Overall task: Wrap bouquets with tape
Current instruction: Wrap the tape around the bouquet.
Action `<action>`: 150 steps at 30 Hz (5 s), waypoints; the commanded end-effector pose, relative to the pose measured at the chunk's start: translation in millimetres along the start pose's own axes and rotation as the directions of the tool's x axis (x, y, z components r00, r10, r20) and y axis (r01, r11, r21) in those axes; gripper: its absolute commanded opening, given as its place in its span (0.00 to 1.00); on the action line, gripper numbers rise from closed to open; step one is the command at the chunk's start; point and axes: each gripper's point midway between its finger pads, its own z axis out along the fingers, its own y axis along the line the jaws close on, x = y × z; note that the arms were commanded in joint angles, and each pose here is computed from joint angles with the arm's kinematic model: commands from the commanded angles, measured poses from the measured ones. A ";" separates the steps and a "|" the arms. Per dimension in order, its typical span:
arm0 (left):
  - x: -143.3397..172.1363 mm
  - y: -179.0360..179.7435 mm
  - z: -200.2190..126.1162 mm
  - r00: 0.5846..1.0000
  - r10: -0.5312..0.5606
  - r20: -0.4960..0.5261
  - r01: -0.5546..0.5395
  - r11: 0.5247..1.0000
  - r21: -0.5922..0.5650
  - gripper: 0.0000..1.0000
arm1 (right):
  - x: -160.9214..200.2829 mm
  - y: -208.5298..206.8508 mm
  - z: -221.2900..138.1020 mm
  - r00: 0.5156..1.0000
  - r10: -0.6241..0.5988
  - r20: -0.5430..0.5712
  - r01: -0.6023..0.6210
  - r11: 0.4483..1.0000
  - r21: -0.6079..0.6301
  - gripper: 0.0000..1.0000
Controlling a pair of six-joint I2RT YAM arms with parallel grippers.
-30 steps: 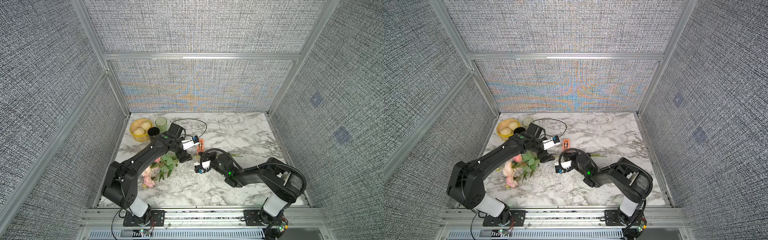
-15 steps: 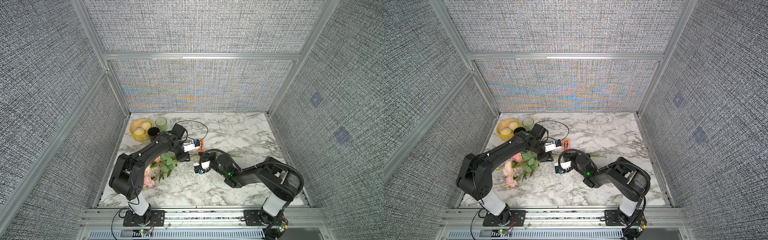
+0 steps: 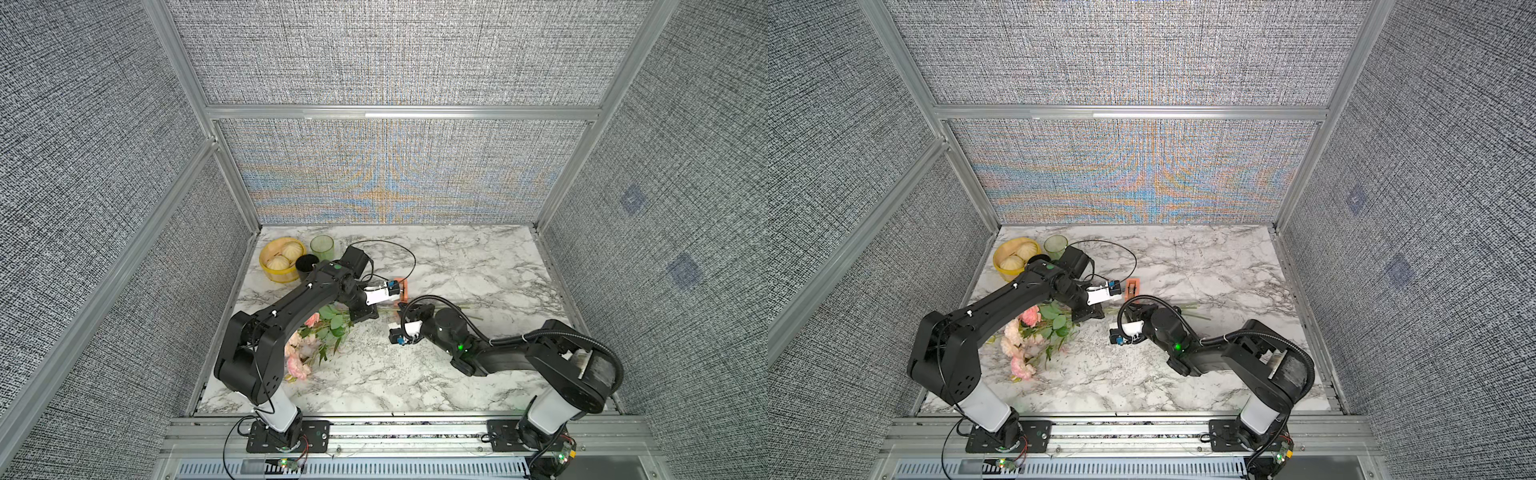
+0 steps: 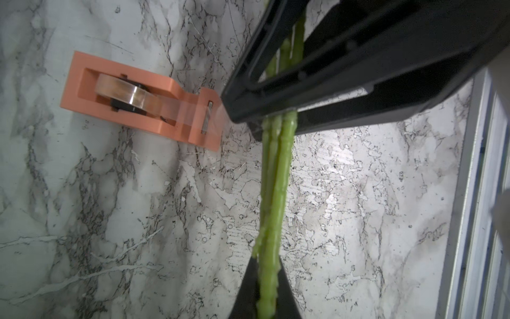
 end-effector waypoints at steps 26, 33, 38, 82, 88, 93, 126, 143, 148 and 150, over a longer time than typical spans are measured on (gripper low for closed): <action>-24.5 32.0 -11.3 0.929 0.368 -0.053 -0.345 0.800 -0.491 0.00 | 21.2 -84.7 -89.9 0.071 0.813 -0.578 -0.975 -0.067 -0.214 0.77; -37.5 38.5 -20.9 0.888 0.454 -0.072 -0.395 0.673 -0.625 0.00 | 19.8 -72.9 -67.1 0.094 0.659 -0.747 -0.909 -0.248 -0.334 0.74; -41.1 40.6 -18.6 0.866 0.492 -0.089 -0.425 0.632 -0.648 0.00 | 11.2 -60.9 -66.0 0.163 0.627 -0.762 -0.848 -0.306 -0.433 0.74; -30.7 17.5 -60.9 0.942 0.320 0.104 -0.164 0.707 -0.688 0.40 | 38.8 -44.9 -4.8 0.701 0.570 -0.428 -0.695 0.413 -0.588 0.00; -26.5 23.9 -62.5 0.962 0.256 0.101 -0.127 0.738 -0.663 0.40 | 38.6 -43.0 1.6 0.801 0.512 -0.311 -0.586 0.563 -0.582 0.00; -27.2 30.0 -73.8 0.967 0.194 0.164 -0.051 0.782 -0.622 0.46 | 38.0 -43.4 3.8 0.872 0.458 -0.175 -0.474 0.697 -0.538 0.00; -21.4 39.2 10.3 0.994 0.110 0.015 -0.104 0.972 -0.210 0.52 | 26.0 -58.1 10.1 0.985 -0.042 0.169 0.043 0.999 0.000 0.00; -21.2 38.8 0.4 0.995 0.101 -0.003 -0.099 0.971 -0.219 0.00 | 31.2 -57.3 6.8 0.984 -0.119 0.132 0.108 0.990 0.092 0.00; -21.5 38.6 1.2 0.979 0.201 -0.024 -0.202 0.956 -0.215 0.00 | 27.6 -49.3 -2.7 0.991 0.057 0.120 -0.061 0.998 0.035 0.27; -24.7 43.7 -0.6 0.976 0.215 -0.030 -0.216 0.945 -0.247 0.00 | 17.5 -42.3 -15.7 0.975 0.182 0.129 -0.176 0.983 -0.055 0.50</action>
